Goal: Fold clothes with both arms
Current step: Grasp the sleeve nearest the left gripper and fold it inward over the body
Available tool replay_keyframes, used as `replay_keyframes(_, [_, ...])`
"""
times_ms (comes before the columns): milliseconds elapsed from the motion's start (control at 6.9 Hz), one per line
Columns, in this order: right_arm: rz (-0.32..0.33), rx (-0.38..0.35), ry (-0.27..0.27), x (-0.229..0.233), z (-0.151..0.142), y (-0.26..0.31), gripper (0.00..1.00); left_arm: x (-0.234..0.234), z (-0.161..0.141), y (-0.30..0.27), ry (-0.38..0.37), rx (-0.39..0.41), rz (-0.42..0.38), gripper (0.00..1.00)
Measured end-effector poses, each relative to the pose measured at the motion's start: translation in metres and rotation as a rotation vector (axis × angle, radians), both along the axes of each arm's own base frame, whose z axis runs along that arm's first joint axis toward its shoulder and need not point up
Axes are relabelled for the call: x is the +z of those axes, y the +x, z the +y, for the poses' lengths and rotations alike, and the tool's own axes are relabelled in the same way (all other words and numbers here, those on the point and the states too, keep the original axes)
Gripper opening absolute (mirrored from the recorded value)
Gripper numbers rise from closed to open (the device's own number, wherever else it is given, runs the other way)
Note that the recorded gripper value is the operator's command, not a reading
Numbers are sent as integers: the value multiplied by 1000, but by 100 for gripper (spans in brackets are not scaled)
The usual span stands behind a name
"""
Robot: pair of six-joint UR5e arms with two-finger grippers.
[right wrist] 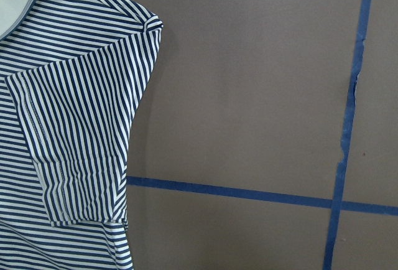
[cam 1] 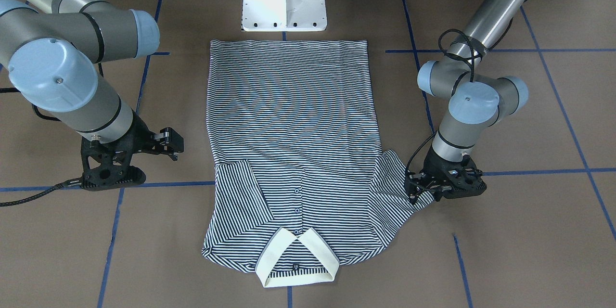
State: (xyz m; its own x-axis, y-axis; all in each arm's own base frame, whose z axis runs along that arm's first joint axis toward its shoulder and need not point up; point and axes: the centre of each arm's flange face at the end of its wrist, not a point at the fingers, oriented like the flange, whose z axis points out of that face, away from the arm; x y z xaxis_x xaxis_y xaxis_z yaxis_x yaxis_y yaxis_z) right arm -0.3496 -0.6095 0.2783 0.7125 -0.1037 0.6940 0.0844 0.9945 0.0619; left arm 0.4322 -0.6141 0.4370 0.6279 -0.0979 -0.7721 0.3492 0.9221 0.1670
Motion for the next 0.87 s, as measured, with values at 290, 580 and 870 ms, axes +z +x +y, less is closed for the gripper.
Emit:
replay_keyframes(290, [1,0,0,0,0,0,100,-3,0,0,3,4,3,0])
replay_keyframes(580, [2,-1,-1,2,1,-1,100,-21,4,-1,-3,4,8,0])
replay_keyframes(870, [3,-2,-1,2,1,-1,100,-73,14,-9,-44,-9,-5,0])
